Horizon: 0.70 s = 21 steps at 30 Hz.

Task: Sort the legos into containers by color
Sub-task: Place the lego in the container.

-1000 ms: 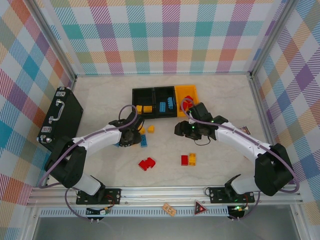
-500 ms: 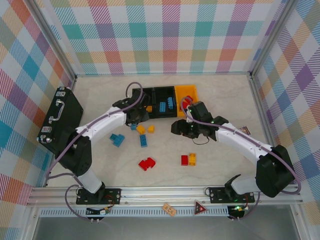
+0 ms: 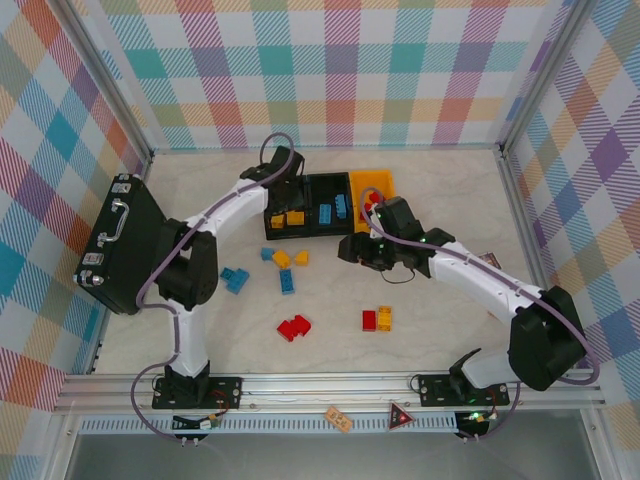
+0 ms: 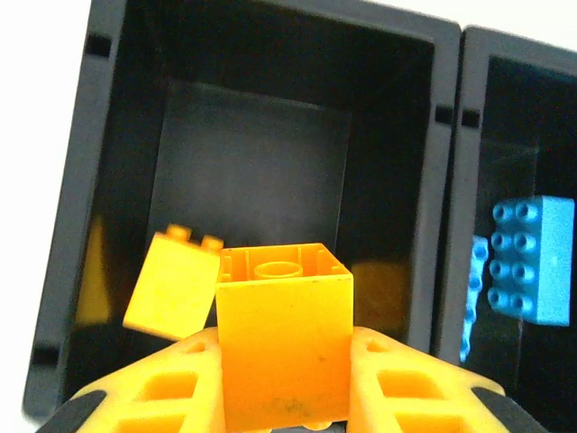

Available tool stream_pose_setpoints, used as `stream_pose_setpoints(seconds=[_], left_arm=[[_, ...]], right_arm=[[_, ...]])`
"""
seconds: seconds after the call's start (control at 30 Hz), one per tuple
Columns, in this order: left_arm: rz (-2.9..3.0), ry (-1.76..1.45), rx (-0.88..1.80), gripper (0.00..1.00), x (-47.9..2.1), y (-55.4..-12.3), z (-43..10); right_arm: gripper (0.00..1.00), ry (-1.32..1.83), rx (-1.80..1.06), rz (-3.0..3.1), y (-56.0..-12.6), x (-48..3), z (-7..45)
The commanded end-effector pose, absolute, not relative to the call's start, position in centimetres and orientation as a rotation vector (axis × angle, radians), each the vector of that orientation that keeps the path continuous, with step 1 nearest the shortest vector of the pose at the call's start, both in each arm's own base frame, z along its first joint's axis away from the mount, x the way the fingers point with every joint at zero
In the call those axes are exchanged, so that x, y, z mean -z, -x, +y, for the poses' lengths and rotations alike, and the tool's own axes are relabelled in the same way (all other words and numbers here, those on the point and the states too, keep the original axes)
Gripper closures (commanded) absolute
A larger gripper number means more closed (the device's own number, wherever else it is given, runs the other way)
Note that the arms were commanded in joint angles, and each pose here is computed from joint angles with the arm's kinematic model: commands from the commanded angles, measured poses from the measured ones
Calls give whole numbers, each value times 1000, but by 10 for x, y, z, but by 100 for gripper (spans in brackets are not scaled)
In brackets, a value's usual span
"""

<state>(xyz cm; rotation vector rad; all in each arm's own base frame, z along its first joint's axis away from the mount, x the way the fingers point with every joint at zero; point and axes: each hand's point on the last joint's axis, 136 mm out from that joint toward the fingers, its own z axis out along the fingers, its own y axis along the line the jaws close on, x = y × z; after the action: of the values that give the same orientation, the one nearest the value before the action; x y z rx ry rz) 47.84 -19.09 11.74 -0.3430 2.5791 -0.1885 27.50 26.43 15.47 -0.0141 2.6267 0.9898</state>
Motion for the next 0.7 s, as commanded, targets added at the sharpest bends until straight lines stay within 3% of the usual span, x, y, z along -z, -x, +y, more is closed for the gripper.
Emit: stream_pose_setpoints(seconds=[0.0, 0.27, 0.43, 0.57, 0.67], left_arm=[[2605, 342, 199, 81, -111, -492, -187], [2605, 338, 207, 78, -93, -520, -190], [2598, 344, 225, 58, -96, -522, -192], [2577, 337, 259, 50, -109, -515, -194], [2564, 328, 267, 49, -122, -506, -193]], right_arm=[[45, 18, -1021, 2611, -280, -162, 273], [45, 2, -988, 2626, -281, -158, 270], [45, -7, -979, 2632, -281, -155, 269], [45, -10, -984, 2639, -281, -153, 270], [45, -5, -991, 2634, -281, -154, 271]])
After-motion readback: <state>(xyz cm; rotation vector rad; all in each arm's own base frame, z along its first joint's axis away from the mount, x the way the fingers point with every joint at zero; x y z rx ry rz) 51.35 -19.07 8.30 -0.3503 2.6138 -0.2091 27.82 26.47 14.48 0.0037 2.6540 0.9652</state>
